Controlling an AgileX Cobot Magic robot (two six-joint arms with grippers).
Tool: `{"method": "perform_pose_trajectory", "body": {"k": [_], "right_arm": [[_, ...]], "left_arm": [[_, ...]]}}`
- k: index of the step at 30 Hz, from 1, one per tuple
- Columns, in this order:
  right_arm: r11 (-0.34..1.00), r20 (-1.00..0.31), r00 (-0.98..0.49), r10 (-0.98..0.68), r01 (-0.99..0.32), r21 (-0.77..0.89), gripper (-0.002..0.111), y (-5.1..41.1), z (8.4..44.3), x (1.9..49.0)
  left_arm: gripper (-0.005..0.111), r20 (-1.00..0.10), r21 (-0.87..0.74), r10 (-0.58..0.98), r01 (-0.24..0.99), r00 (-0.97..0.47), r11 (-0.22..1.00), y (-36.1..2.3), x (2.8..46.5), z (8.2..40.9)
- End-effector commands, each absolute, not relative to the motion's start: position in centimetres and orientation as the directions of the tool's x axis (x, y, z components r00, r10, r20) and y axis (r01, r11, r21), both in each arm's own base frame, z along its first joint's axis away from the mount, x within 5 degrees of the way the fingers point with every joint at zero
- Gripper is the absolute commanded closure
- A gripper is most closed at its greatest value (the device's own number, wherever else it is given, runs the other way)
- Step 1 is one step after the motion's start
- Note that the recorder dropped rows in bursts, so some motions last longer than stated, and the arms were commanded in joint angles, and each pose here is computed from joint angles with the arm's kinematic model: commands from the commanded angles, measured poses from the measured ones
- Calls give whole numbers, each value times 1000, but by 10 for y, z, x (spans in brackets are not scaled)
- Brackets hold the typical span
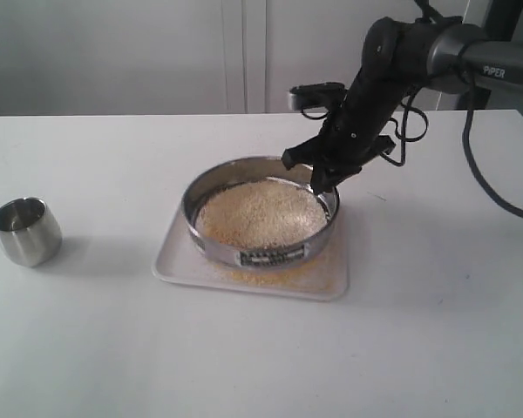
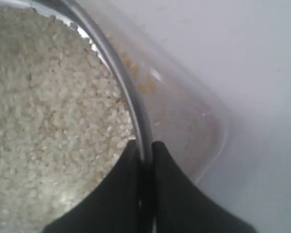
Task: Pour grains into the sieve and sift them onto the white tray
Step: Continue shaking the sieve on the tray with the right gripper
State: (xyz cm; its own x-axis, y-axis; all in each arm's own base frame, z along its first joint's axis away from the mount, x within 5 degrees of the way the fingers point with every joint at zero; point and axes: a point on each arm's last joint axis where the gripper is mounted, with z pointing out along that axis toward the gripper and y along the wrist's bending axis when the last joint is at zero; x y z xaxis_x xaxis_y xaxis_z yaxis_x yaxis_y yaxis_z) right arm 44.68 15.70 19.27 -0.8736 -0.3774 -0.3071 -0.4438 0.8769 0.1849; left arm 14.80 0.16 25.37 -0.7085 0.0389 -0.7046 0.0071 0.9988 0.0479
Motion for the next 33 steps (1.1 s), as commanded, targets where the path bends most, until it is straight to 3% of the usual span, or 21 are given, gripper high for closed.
{"method": "perform_pose_trajectory", "body": {"k": [1,2,3,6,7,10,11,12,14,15,18,19,22,23,25,26,27,29,30,31,33], "right_arm": [[749,-431,-758,-489,-619,236,108,166,213,444],[674,-445,-662,-604,-721,158,108,165,216,442],[703,-443,-675,-590,-699,129,108,162,218,444],[913,-419,-895,-153,-290,286,108,152,221,456],[898,-399,-905,-147,-291,329,108,155,221,453],[644,-437,-627,-645,-754,130,108,164,221,439],[667,-418,-639,-646,-739,98,108,160,221,441],[744,-418,-704,-574,-662,91,108,155,221,445],[913,-398,-889,-226,-336,231,108,147,219,454],[913,-372,-912,-172,-289,288,108,150,219,452],[671,-421,-659,-623,-727,144,108,158,221,440],[686,-424,-650,-630,-722,88,108,154,222,444],[932,-404,-905,-133,-253,258,108,141,222,457],[913,-396,-906,-150,-281,297,108,144,223,455],[702,-446,-727,-523,-664,258,108,160,223,441],[618,-454,-633,-627,-759,206,108,161,223,438],[624,-447,-617,-648,-766,152,108,157,223,440],[847,-472,-782,-406,-516,126,108,143,225,456],[917,-459,-863,-211,-337,212,108,139,225,460],[916,-433,-890,-142,-284,284,108,142,225,459],[772,-453,-788,-417,-570,280,108,158,226,446]], "left_arm": [[107,-702,41,35,9,-712,999,1,146,252],[107,-702,41,35,9,-712,999,1,146,252],[107,-702,41,35,9,-712,999,1,146,252],[107,-702,41,35,9,-712,999,1,146,252],[107,-702,41,35,9,-712,999,1,146,252],[107,-702,41,35,9,-712,999,1,146,252],[107,-702,41,35,9,-712,999,1,146,252],[107,-702,41,35,9,-712,999,1,146,252],[107,-702,41,35,9,-712,999,1,146,252],[107,-702,41,35,9,-712,999,1,146,252],[107,-702,41,35,9,-712,999,1,146,252],[107,-702,41,35,9,-712,999,1,146,252],[107,-702,41,35,9,-712,999,1,146,252],[107,-702,41,35,9,-712,999,1,146,252],[107,-702,41,35,9,-712,999,1,146,252],[107,-702,41,35,9,-712,999,1,146,252],[107,-702,41,35,9,-712,999,1,146,252],[107,-702,41,35,9,-712,999,1,146,252],[107,-702,41,35,9,-712,999,1,146,252],[107,-702,41,35,9,-712,999,1,146,252],[107,-702,41,35,9,-712,999,1,146,252]]}}
